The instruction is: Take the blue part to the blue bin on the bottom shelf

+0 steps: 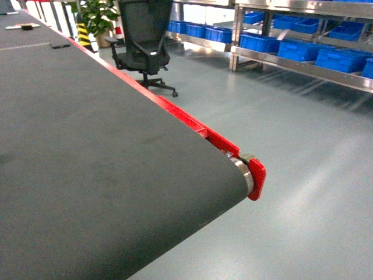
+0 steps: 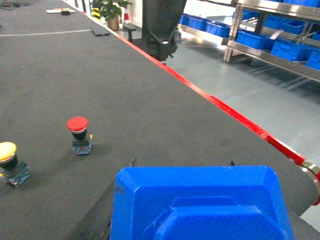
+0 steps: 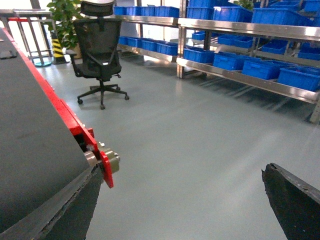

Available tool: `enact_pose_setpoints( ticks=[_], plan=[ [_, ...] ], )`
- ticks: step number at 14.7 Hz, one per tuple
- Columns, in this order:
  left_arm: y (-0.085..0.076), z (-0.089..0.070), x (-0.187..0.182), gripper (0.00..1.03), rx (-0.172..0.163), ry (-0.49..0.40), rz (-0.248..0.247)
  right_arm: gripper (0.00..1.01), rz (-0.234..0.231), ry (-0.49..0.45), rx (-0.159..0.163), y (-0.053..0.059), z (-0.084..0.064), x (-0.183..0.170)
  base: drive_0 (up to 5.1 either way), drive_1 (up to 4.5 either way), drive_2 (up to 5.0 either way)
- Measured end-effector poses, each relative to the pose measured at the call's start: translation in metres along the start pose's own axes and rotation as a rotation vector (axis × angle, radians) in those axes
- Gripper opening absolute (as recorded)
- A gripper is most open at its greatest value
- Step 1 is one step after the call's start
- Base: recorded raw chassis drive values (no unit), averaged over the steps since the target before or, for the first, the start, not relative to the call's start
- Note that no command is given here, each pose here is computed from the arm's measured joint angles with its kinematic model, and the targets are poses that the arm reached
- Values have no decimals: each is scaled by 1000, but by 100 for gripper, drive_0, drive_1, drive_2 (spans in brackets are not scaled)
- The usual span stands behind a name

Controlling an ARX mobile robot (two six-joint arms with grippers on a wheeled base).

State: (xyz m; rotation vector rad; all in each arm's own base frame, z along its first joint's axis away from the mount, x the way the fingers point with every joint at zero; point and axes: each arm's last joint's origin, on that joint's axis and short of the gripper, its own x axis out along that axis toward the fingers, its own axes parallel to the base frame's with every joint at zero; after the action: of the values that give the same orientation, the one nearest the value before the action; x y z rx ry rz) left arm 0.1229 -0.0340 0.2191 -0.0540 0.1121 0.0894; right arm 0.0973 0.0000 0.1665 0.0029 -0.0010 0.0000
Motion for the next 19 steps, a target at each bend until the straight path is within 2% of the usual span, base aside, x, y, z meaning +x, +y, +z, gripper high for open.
enact_pose_setpoints(
  ticks=[19],
  plan=[
    [0,0,0,43,0,0,0,98,0,0,0,0,0,0,-159,-159,-159]
  ],
)
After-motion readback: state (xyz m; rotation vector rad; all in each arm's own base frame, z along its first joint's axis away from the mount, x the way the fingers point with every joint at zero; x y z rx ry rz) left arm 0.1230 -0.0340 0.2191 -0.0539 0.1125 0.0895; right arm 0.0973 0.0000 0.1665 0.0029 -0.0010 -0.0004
